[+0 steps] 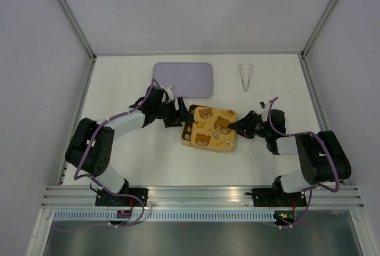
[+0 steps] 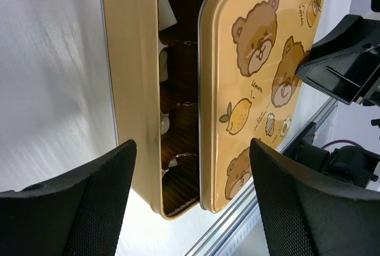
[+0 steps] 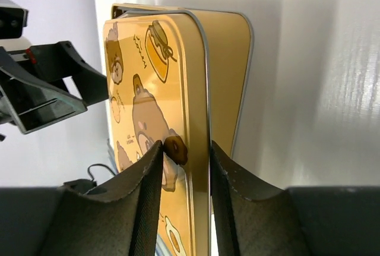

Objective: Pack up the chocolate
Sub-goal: Close the box lid on the packing box.

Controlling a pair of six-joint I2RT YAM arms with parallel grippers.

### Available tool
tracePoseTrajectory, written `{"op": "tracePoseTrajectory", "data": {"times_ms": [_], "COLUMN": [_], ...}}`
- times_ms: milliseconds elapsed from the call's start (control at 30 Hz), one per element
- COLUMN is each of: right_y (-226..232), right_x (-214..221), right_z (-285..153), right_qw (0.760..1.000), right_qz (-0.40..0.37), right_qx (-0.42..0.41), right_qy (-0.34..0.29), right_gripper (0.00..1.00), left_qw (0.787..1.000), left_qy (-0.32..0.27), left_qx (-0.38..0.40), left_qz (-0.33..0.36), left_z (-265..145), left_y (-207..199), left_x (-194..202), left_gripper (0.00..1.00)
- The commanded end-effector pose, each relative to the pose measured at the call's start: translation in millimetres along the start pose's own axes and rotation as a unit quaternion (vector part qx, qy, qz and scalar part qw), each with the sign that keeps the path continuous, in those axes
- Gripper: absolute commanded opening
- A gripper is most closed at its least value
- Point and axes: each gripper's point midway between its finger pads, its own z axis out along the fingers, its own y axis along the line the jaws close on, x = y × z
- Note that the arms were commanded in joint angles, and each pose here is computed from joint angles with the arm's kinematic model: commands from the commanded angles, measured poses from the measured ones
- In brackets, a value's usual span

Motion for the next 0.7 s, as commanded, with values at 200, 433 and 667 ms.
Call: {"op": "tracePoseTrajectory", "data": {"times_ms": [200, 433, 667], "right_y": [2, 3, -10], "right_x": [-7, -15, -4], "right_z": [6, 13, 27], "right_qw": [0.995, 0.987, 0.984], "right_qz": [-0.044, -0.061, -0.059], "right_qx": [0.071, 0.12, 0.151], "right_qy": [-0.046, -0.085, -0.071], "right_gripper": [0.38, 0.4, 0.42], "left_qw": [0.999, 0.999, 0.998], "left_qy": [-0.01, -0.009, -0.002], "left_qx": [0.033, 0.045, 0.049], "left_qz": [0.022, 0.027, 0.029], "left_z": [2, 5, 6], "left_y": [-17, -24, -27], "left_x": [-6, -3, 4], "left_gripper": [0.82, 0.82, 0.81]}}
